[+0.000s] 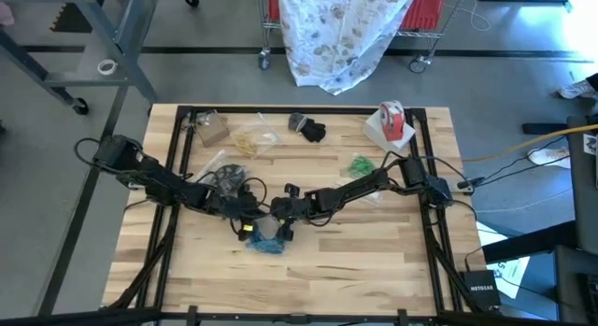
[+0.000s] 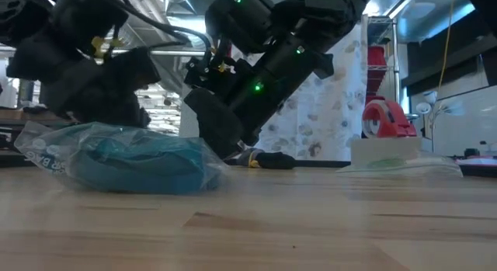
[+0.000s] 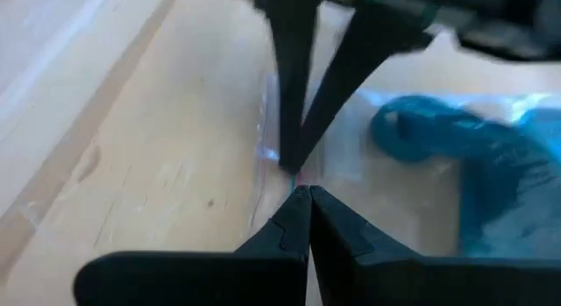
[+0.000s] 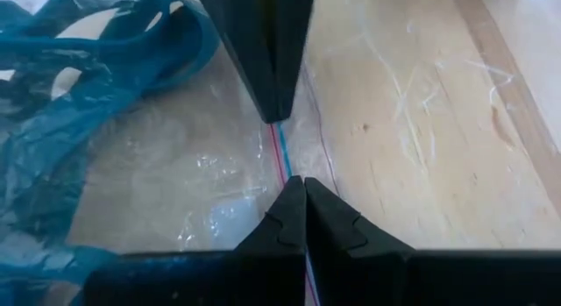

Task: Sort rubber bands
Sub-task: Close the transparent zip bag

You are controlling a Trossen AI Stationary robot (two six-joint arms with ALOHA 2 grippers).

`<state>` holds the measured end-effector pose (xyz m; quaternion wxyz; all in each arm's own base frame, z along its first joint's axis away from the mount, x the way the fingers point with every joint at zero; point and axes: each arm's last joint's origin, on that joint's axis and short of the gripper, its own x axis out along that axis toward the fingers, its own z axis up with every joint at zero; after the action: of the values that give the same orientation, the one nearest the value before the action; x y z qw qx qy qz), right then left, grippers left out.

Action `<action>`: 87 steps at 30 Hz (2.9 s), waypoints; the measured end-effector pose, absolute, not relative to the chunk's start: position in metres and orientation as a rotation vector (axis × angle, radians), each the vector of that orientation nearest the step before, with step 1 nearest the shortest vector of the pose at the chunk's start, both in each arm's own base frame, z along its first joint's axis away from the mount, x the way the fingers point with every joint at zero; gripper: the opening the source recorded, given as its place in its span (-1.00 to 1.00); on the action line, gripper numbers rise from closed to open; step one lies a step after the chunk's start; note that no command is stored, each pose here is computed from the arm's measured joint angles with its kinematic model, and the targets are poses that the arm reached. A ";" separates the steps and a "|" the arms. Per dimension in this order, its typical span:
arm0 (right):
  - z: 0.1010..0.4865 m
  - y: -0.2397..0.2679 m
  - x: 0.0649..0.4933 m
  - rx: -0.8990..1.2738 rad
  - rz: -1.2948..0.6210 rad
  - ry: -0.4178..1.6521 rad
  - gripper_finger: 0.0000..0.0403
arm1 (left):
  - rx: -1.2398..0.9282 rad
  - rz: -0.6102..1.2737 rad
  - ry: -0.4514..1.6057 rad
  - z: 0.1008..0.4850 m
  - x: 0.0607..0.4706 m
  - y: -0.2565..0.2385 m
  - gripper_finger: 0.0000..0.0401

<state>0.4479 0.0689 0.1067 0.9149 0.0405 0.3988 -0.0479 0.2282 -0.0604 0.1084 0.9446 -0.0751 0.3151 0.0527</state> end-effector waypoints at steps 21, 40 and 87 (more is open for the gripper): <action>0.121 0.069 0.450 0.082 -0.102 0.835 -1.00 | -0.092 0.188 0.705 0.084 0.232 -0.055 -1.00; 0.100 0.063 0.458 0.093 -0.129 0.868 -1.00 | -0.100 0.178 0.712 0.083 0.231 -0.055 -1.00; 0.114 0.009 0.438 0.546 -0.334 1.157 -1.00 | -0.113 0.179 0.714 0.080 0.227 -0.054 -1.00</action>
<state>0.4376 0.0092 0.1139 0.7894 0.2533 0.5372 -0.1553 0.2271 -0.0544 0.0803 0.9314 -0.0554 0.3489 0.0875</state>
